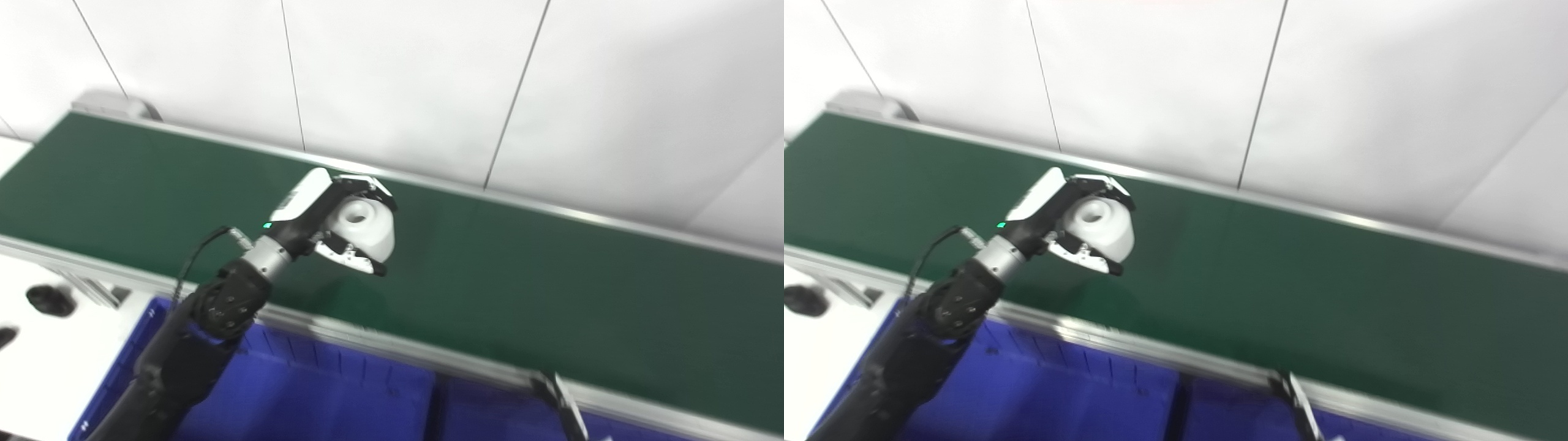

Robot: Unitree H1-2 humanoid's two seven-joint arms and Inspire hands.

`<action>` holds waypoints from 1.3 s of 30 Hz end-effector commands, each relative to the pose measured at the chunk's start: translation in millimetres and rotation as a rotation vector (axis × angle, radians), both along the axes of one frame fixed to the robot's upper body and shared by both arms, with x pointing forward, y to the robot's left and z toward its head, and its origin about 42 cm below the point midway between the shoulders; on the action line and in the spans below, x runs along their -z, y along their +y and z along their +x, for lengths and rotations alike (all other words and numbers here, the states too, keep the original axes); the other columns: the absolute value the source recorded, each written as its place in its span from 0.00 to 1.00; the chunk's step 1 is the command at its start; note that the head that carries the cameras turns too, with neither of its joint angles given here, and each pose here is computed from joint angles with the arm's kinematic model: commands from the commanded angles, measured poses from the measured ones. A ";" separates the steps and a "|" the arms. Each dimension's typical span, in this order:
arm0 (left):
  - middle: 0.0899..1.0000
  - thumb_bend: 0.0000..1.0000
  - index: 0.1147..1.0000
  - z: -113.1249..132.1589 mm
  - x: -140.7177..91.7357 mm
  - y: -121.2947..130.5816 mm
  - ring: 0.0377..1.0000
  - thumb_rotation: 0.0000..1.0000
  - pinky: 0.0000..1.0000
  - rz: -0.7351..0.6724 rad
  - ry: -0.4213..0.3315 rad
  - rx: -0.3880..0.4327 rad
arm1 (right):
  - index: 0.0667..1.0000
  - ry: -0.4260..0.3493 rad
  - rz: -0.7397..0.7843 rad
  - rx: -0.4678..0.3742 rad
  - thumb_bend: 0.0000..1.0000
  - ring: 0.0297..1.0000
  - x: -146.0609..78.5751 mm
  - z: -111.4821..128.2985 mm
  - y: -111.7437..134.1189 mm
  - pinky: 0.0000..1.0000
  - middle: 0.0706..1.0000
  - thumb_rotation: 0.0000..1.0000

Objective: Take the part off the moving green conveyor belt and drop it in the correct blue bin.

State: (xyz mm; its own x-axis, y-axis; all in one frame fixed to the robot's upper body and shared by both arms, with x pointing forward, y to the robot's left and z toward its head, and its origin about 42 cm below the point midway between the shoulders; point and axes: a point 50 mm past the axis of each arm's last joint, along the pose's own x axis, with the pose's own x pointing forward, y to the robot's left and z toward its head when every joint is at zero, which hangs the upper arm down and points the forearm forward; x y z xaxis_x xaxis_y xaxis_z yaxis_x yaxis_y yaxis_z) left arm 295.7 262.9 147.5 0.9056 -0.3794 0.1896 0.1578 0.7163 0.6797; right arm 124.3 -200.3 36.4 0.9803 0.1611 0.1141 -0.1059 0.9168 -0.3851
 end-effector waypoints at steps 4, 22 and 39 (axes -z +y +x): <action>0.41 0.50 0.47 -35.9 -6.6 0.9 0.37 0.00 0.31 -0.087 -0.044 0.026 | 0.88 -0.089 0.055 -0.036 0.91 0.81 -24.6 1.1 9.5 0.84 0.82 0.50; 0.46 0.50 0.44 -126.9 31.5 -23.8 0.37 0.00 0.31 -0.110 0.199 0.075 | 0.87 -0.104 0.073 -0.051 0.92 0.78 -51.4 9.9 16.1 0.76 0.79 0.46; 0.41 0.49 0.49 -131.6 86.3 -27.5 0.35 0.00 0.33 0.360 0.409 0.006 | 0.86 -0.089 0.081 -0.073 0.91 0.78 -47.9 12.3 23.6 0.75 0.80 0.47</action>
State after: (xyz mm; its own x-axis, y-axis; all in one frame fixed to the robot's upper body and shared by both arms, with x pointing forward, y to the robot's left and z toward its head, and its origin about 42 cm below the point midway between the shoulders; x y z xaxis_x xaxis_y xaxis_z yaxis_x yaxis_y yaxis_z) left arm 158.2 235.1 52.8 0.8642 -0.3861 -0.3227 0.4902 0.5010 0.7132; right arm 137.0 -177.9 77.5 0.9607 0.2179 0.1719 -0.1513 0.9305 -0.3336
